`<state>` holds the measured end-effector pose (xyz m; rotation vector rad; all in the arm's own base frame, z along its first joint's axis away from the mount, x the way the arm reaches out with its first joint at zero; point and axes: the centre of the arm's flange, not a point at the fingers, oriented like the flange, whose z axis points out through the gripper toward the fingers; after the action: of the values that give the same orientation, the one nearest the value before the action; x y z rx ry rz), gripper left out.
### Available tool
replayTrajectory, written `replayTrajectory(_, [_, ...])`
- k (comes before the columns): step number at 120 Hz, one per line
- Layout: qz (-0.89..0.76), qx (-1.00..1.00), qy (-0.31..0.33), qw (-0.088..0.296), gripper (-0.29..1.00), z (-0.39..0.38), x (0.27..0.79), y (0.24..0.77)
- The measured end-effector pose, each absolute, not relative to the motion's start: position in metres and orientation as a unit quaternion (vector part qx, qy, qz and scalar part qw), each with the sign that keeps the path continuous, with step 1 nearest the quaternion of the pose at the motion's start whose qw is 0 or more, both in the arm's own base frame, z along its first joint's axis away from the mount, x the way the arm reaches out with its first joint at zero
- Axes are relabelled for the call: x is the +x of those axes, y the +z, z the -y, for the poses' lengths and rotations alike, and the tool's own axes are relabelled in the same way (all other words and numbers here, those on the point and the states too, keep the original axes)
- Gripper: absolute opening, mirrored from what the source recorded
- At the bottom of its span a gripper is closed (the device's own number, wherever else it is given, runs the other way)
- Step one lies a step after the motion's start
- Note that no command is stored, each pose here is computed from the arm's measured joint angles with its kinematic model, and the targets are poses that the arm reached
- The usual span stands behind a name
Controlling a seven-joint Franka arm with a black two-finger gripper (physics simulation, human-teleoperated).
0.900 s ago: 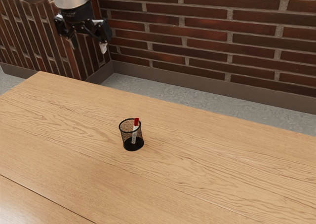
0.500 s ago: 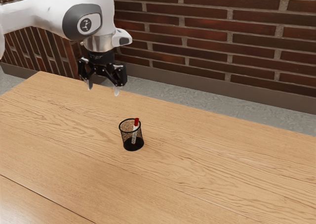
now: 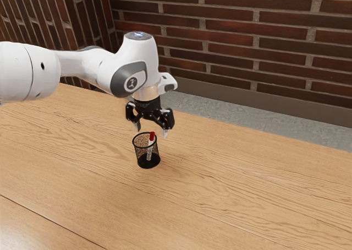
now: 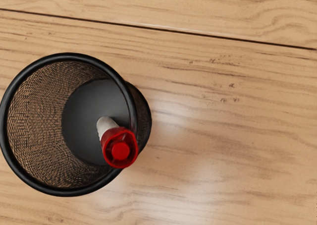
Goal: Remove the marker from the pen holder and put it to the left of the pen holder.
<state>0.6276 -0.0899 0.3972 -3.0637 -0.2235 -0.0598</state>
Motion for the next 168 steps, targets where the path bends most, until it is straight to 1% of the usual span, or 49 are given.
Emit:
replayTrajectory(21, [0.075, -0.996, -0.027, 0.03, 0.7, 0.07, 0.64, 0.375])
replayTrajectory(51, [0.06, -0.997, -0.036, 0.03, 0.7, 0.058, 0.654, 0.357])
replayTrajectory(93, [0.046, -0.998, -0.043, 0.015, 0.7, 0.057, 0.65, 0.342])
replayTrajectory(97, [0.045, -0.998, -0.044, 0.015, 0.65, 0.057, 0.65, 0.342])
replayTrajectory(114, [0.042, -0.998, -0.048, 0.018, 0.28, 0.052, 0.649, 0.35])
replayTrajectory(126, [0.038, -0.998, -0.047, 0.019, 0.12, 0.051, 0.649, 0.351])
replayTrajectory(146, [0.036, -0.998, -0.046, 0.024, -0.03, 0.05, 0.648, 0.352])
replayTrajectory(168, [0.049, -0.997, -0.058, 0.029, -0.07, 0.035, 0.628, 0.384])
